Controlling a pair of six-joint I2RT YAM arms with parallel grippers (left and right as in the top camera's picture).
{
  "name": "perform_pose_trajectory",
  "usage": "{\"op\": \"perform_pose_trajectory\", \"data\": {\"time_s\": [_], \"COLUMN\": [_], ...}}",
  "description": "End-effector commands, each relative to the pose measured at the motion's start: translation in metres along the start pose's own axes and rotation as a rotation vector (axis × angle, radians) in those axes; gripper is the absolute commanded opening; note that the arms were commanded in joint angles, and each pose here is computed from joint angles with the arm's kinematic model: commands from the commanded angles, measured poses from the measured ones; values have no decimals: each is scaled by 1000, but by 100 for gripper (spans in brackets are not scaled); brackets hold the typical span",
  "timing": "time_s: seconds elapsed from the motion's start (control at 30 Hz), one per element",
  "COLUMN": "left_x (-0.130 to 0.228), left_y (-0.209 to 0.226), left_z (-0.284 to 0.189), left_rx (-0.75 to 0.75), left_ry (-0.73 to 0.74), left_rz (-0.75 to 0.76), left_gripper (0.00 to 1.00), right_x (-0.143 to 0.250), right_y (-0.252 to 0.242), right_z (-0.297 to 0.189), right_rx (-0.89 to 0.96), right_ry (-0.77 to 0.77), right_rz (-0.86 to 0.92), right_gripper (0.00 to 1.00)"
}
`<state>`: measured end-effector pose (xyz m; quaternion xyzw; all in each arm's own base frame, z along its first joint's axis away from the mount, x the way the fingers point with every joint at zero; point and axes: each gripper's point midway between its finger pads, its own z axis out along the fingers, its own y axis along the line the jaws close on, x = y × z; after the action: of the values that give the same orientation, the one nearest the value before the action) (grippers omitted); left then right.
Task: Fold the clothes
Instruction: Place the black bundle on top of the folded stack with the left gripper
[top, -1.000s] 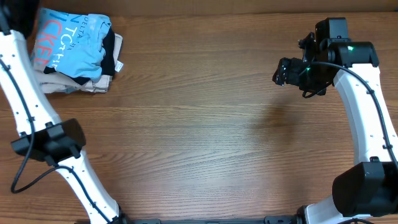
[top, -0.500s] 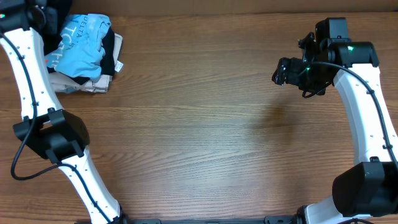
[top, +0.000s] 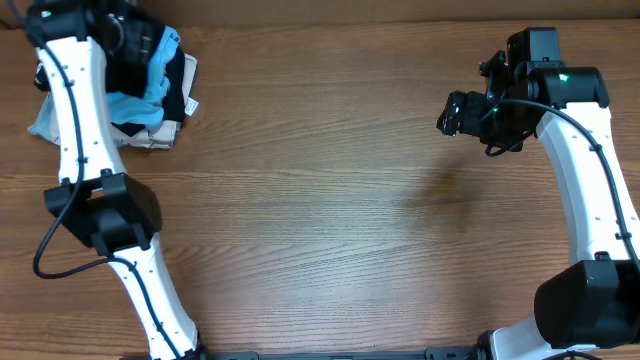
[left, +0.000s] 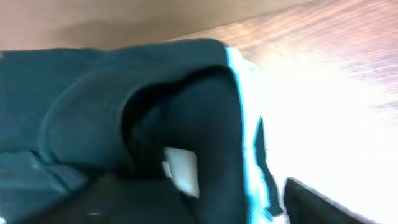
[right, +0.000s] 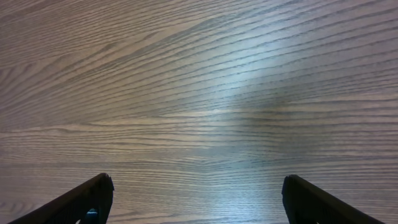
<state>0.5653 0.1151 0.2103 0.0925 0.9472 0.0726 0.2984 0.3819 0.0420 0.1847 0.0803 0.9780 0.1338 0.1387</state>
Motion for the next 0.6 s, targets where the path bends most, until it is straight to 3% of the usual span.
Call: {"op": "perform_pose_trajectory", "data": {"time_s": [0.0,0.3,0.37,0.43,0.57], "left_x": [-8,-32,-39,-47,-62], "left_y": [-14,-20,-25,-33,-49], "left_z": [-9,-52,-73,-105,-169], "left_rx": [31,31,45,68,111], "left_ry": [-23,-112,-147,-192,-298], "left_rz": [9,-106,-102,-156,-242], "left_gripper": [100,100,100,100,100], "right_x": [-2,-6,-6,-9,-20], "right_y": [1,2,3,6,8], "right_z": [1,1,-1,-9,-52], "right_rx": [-7,-10,-11,-10,40], "right_ry": [-9,-22,-28,-47,-136], "right_rz": [-6,-10,-26,-89,-117], "right_gripper": [91,91,92,100,100]}}
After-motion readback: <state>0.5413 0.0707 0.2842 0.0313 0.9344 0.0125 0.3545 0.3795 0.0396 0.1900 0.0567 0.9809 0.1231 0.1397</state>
